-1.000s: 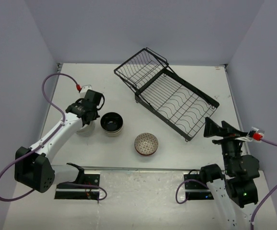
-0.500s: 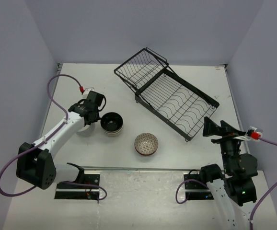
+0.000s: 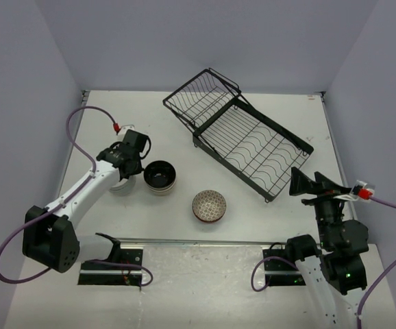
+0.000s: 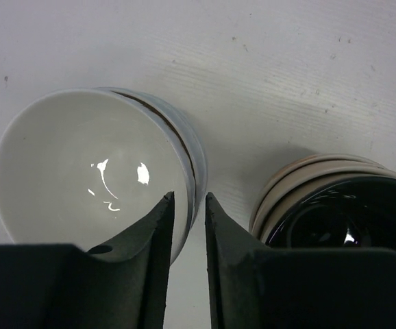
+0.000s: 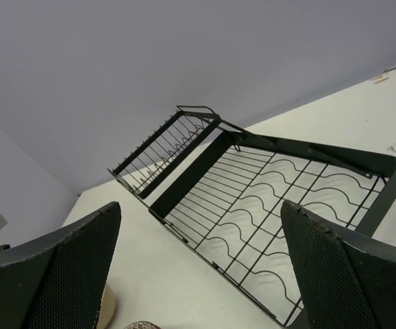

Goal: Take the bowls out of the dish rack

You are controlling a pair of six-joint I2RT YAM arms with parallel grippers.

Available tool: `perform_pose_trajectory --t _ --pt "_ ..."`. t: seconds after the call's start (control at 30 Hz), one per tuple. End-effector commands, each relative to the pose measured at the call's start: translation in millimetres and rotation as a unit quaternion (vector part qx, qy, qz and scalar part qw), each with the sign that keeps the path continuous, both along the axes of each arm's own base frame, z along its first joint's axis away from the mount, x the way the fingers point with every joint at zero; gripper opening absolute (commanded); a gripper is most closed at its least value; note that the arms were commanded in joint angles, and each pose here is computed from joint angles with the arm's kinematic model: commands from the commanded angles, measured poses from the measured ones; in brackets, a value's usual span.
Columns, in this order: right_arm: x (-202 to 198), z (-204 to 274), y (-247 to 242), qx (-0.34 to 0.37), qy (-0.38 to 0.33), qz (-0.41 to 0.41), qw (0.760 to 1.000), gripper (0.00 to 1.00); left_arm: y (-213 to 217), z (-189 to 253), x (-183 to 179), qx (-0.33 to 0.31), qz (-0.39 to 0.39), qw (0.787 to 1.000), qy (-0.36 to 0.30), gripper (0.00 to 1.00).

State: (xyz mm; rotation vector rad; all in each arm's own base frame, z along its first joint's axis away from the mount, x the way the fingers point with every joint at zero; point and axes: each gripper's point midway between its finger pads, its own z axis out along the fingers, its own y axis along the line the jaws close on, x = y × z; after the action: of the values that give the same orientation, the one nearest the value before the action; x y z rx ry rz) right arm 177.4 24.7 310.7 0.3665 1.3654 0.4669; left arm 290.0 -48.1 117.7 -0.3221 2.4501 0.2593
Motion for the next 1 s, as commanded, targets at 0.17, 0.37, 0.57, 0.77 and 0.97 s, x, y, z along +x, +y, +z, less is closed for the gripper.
perform_pose_trajectory --t 0.17,0.37,0.57,0.77,0.97 --pt "-17 24 5 0.008 -0.062 0.024 0.998 0.99 0 72 5 -0.036 0.002 0.995 -0.091 0.54" --pt "-3 28 24 -0.025 -0.041 0.065 0.997 0.99 19 148 -14 -0.043 0.015 0.981 -0.189 1.0" --pt "33 8 12 -0.13 0.117 0.028 0.984 0.99 60 202 -52 0.003 0.063 0.97 -0.236 1.0" --pt "34 7 -17 -0.149 0.178 -0.045 0.972 0.99 90 236 -93 0.033 0.066 0.952 -0.296 1.0" --pt "17 6 -16 -0.139 0.17 -0.035 0.975 0.99 95 239 -117 0.017 0.042 0.932 -0.359 1.0"
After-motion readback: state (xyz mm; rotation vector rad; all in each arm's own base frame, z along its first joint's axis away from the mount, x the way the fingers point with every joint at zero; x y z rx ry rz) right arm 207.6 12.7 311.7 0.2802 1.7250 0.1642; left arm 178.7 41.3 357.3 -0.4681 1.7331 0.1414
